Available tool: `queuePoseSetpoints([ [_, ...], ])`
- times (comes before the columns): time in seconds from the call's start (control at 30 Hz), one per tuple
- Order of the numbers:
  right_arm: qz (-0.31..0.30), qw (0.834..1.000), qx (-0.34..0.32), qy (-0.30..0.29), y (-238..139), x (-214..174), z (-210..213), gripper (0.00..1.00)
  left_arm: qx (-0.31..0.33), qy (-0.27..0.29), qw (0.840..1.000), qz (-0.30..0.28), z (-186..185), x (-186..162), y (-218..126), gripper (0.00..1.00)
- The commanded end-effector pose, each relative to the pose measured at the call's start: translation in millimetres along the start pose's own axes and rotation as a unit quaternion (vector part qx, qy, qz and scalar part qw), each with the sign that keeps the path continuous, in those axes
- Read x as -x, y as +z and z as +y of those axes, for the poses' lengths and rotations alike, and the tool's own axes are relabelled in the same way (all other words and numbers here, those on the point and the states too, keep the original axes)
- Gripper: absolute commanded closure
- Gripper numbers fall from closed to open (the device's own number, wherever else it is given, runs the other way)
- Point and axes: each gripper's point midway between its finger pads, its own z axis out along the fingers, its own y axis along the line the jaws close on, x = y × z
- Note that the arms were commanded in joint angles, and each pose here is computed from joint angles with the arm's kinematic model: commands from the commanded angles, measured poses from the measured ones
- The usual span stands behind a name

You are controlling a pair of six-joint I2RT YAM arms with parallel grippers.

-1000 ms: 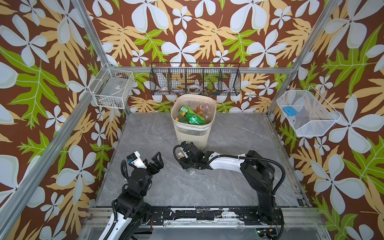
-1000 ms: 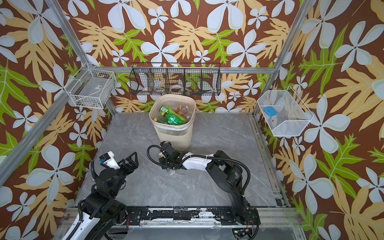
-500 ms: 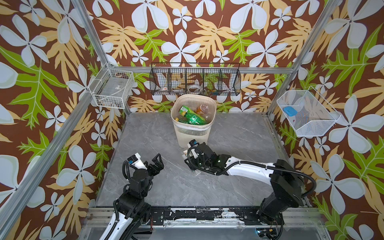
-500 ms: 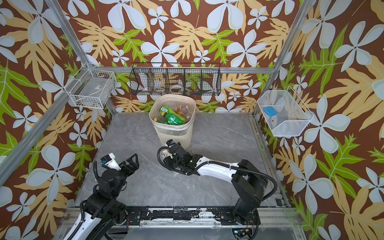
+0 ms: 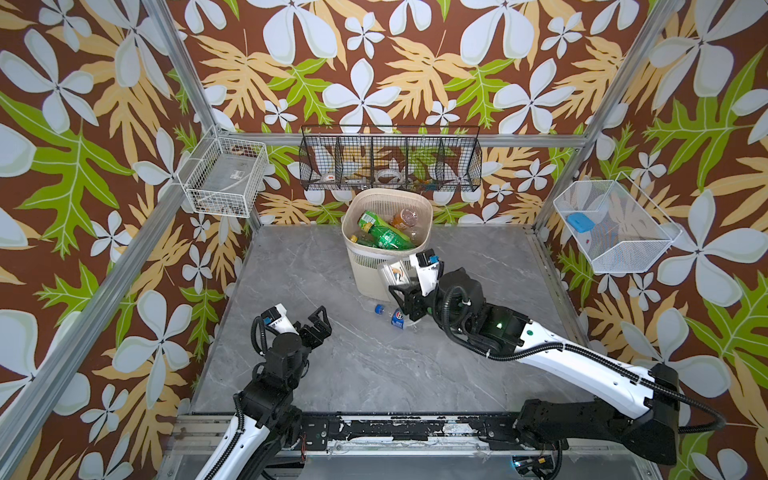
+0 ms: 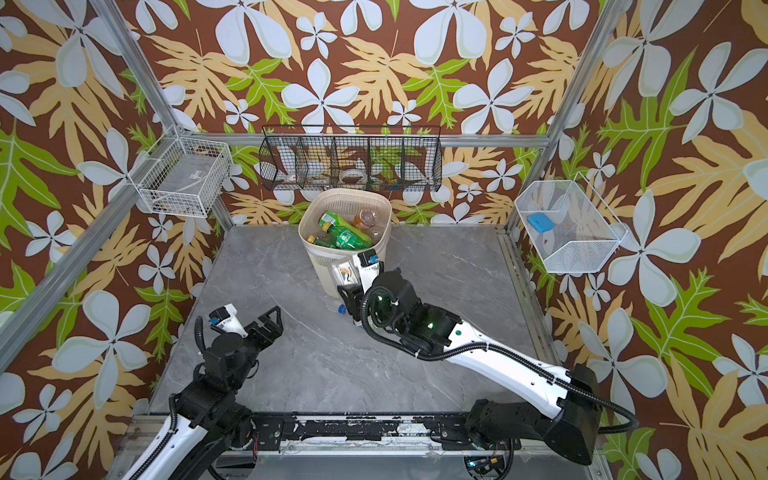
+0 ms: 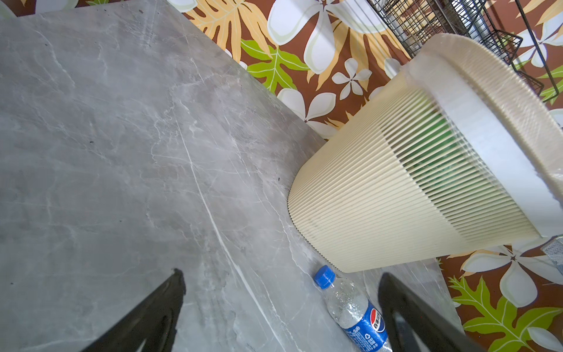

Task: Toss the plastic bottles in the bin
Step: 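Grasp the clear bird-label bottle with the right gripper and carry it over the bin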

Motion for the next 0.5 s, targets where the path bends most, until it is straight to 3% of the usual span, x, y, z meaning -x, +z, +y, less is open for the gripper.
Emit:
queuePoseSetpoints([
  [0.0,-0.058,0.997,-0.020,-0.042,3,52,-10,0.53,-0.012,-0.011,1.000,-0.008,-5,4,-1,0.00],
  [0.1,-0.090,0.994,-0.028,-0.055,18,98,-20,0.52,-0.012,-0.011,1.000,-0.009,-4,5,-3,0.00],
  [0.2,-0.082,0.993,-0.050,-0.068,48,123,-38,0.52,-0.009,-0.010,1.000,-0.012,-3,7,-5,0.00],
  [0.47,-0.060,0.991,-0.072,-0.098,96,135,-56,0.53,-0.001,-0.008,1.000,-0.016,1,9,-9,0.00],
])
